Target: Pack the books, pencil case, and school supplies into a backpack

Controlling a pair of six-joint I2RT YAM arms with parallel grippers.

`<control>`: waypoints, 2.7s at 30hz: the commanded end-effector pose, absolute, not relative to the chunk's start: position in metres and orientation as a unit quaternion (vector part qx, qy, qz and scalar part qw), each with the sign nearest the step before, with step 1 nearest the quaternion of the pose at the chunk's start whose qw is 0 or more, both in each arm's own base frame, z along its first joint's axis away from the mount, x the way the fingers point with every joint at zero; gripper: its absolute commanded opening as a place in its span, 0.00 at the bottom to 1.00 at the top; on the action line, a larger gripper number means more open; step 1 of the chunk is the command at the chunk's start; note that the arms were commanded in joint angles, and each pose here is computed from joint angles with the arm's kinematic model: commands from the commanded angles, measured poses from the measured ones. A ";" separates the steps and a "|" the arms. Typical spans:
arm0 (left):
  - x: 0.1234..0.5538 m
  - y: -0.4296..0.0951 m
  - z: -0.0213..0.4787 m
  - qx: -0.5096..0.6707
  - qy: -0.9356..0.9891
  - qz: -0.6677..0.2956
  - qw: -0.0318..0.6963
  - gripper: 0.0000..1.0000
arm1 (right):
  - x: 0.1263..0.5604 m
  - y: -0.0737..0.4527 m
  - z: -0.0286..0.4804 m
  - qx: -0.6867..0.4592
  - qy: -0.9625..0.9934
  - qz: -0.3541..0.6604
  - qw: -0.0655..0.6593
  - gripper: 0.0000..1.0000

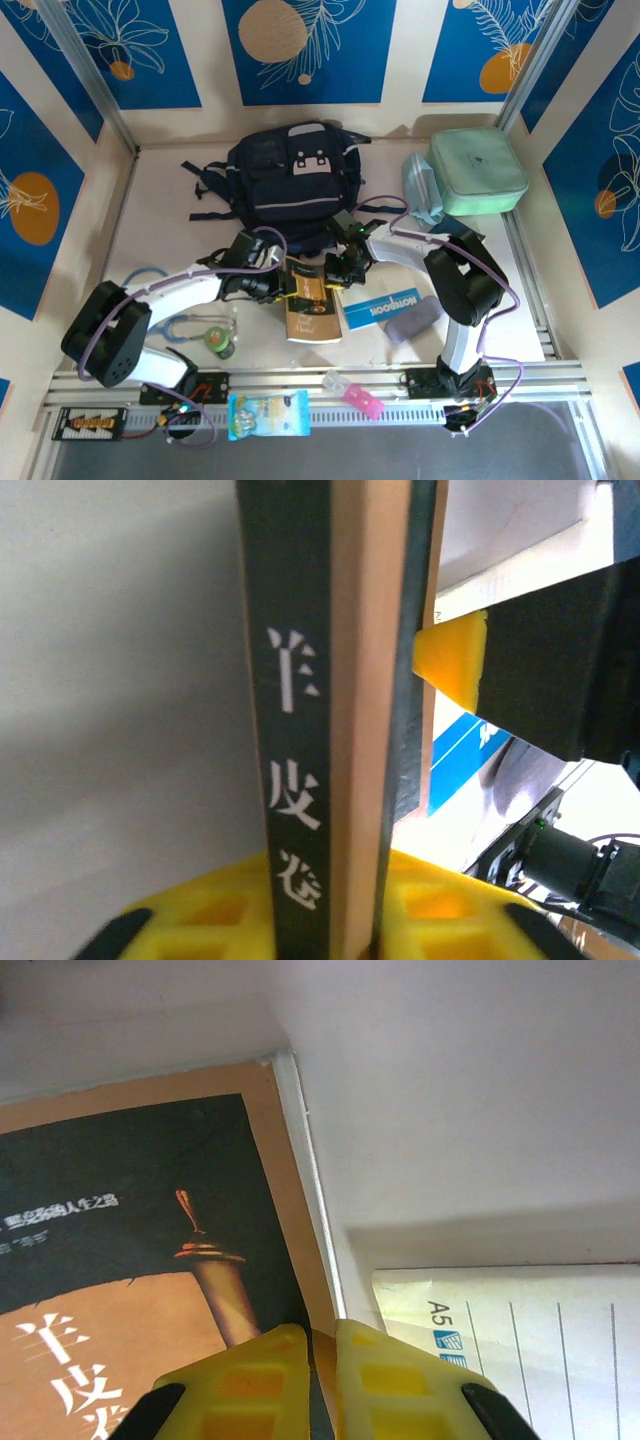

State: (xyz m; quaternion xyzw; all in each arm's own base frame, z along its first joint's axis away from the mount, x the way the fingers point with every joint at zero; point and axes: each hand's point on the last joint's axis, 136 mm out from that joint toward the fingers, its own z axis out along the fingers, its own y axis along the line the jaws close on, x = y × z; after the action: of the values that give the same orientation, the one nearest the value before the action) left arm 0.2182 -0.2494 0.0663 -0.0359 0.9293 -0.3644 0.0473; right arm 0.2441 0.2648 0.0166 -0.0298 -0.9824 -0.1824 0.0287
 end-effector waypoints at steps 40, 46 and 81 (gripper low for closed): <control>0.403 -0.262 0.357 -0.175 0.684 -0.614 0.353 0.00 | 0.348 0.258 0.261 -0.218 -0.676 -0.683 -0.169 0.95; 0.406 -0.257 0.356 -0.211 0.648 -0.642 0.351 0.00 | 0.372 0.259 0.282 -0.253 -0.622 -0.712 -0.209 0.89; 0.403 -0.231 0.213 0.211 0.908 -0.139 0.335 0.97 | 0.345 0.135 0.282 -0.260 -0.739 -0.484 -0.390 0.07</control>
State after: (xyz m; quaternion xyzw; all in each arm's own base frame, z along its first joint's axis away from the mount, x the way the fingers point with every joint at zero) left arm 0.4133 -0.2466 0.2556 0.0431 0.8798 -0.2889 0.3751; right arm 0.3574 0.1504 0.2783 -0.2931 -0.7018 -0.5468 -0.3502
